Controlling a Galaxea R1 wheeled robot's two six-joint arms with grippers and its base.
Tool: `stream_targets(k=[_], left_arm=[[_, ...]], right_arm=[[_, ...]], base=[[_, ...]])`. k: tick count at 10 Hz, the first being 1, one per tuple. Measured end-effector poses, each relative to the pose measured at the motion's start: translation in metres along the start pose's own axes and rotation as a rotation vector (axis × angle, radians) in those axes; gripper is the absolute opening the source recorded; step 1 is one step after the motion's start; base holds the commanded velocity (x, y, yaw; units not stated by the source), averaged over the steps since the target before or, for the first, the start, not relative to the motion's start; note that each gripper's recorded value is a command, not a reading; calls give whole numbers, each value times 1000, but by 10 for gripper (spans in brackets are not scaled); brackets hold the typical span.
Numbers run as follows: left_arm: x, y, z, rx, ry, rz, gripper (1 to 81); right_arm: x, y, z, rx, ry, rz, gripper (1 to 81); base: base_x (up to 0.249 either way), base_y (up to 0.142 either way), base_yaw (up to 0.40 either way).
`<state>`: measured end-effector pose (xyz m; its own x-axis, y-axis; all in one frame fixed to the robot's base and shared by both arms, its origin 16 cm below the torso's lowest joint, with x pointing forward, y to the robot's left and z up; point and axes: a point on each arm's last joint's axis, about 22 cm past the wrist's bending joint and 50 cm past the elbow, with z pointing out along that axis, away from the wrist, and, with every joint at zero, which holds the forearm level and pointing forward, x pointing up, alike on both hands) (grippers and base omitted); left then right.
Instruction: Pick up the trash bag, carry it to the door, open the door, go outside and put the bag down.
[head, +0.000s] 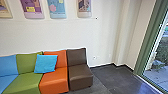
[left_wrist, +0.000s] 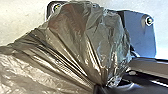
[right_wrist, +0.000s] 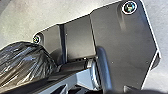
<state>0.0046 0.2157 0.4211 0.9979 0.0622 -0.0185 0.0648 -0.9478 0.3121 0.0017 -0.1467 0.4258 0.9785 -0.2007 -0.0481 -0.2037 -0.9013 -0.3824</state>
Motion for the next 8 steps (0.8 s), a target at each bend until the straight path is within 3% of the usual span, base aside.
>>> stream_targets(k=[8], left_arm=[[4,2,0,-1,2,18,10]], right_arm=[[-3,1,0,-2,-4,3,811]], base=[[0,0,-200]])
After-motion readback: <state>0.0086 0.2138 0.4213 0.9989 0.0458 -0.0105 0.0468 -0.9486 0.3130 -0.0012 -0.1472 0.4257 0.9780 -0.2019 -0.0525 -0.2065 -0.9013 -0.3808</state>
